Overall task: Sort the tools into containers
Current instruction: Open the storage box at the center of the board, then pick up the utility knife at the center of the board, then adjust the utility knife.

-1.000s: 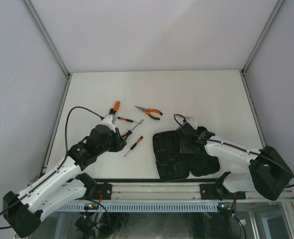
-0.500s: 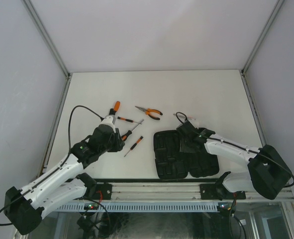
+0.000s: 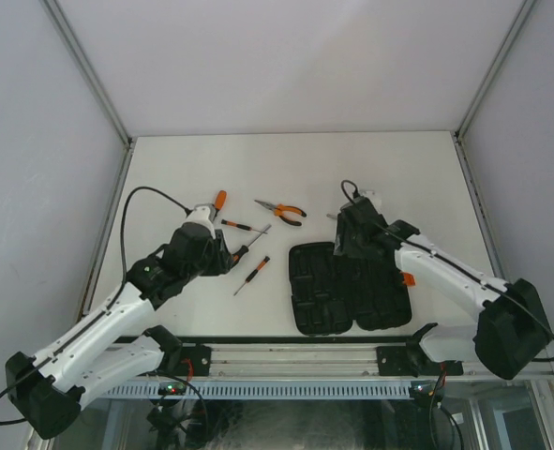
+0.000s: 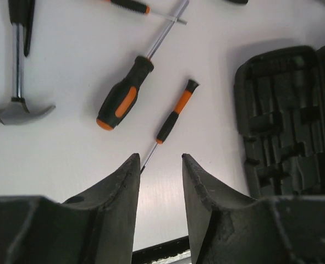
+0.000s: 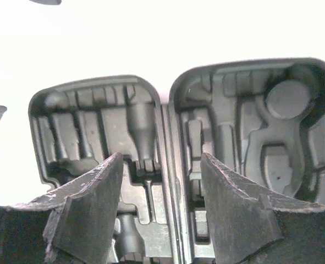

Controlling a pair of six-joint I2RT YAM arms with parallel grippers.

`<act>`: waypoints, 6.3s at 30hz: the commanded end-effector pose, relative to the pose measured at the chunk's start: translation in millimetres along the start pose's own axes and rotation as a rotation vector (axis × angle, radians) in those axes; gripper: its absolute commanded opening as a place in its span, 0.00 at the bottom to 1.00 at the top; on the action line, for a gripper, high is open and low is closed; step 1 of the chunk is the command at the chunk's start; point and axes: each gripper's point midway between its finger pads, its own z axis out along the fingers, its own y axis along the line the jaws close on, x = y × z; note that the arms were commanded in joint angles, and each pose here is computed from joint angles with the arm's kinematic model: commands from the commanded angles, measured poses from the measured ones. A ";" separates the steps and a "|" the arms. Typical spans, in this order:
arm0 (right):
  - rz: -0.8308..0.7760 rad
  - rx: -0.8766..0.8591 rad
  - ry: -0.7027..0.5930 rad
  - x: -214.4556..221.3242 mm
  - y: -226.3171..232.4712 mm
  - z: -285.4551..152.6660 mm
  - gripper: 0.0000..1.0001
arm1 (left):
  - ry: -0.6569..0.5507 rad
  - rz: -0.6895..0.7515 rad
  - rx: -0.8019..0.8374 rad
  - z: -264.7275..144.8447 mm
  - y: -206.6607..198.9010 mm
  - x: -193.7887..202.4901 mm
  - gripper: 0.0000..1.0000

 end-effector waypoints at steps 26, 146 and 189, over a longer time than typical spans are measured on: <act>-0.226 -0.138 -0.059 -125.2 -23.5 43.1 0.58 | -0.194 -0.018 0.004 -27.4 21.2 -94.2 0.59; -0.001 -1.017 -0.392 -34.4 184.5 -175.2 0.00 | -0.357 -0.204 0.583 -103.8 -126.8 -109.9 0.63; -0.222 -1.046 -0.420 -21.9 210.0 -189.5 0.01 | -0.214 -0.125 0.667 -76.0 -168.1 -75.8 0.03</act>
